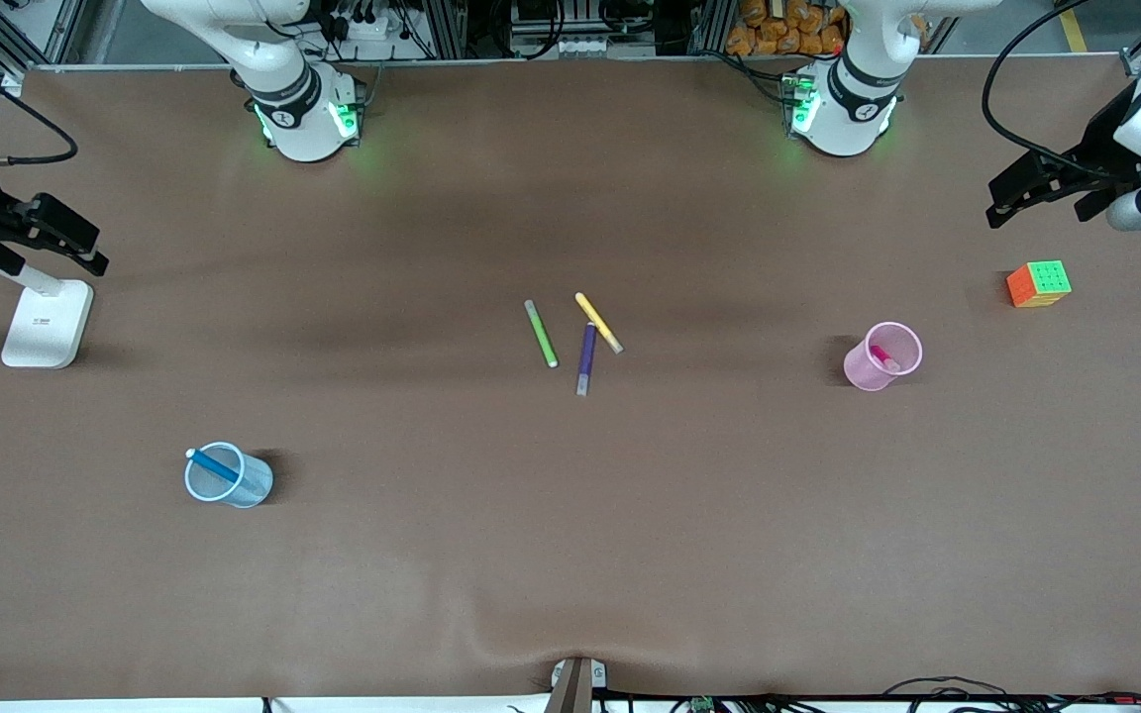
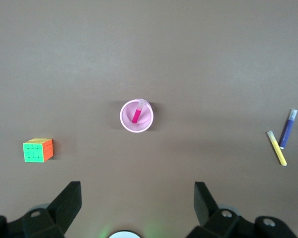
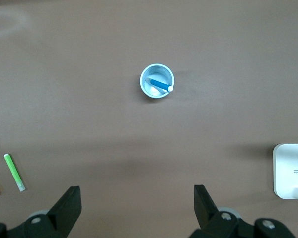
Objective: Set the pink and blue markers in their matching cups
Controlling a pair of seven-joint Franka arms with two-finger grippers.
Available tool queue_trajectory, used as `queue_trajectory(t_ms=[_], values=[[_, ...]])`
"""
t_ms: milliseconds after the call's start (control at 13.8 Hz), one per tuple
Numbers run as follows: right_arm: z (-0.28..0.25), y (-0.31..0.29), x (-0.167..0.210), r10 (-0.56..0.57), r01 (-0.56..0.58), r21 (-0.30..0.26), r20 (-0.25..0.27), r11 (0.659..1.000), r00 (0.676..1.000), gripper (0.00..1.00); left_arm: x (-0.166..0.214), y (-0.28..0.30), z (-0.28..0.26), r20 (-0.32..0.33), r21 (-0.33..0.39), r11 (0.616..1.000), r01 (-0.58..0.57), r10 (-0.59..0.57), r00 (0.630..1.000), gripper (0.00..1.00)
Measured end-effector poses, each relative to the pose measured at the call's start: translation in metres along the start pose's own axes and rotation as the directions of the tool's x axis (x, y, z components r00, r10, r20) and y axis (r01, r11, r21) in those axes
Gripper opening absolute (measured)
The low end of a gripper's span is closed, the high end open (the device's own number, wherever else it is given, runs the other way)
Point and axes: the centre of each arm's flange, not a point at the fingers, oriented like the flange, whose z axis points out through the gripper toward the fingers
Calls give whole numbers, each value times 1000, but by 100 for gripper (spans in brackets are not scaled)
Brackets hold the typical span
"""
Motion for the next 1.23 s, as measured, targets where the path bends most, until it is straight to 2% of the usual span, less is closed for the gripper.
queue_trajectory(t_ms=[795, 1228], values=[[0, 6, 0, 11, -11, -1, -1, 1000, 1000, 100, 2, -11, 7, 21, 2, 1000, -25, 25, 999, 100], [0, 6, 0, 11, -11, -1, -1, 1000, 1000, 100, 4, -16, -8, -11, -3, 1000, -16, 16, 1000, 100]])
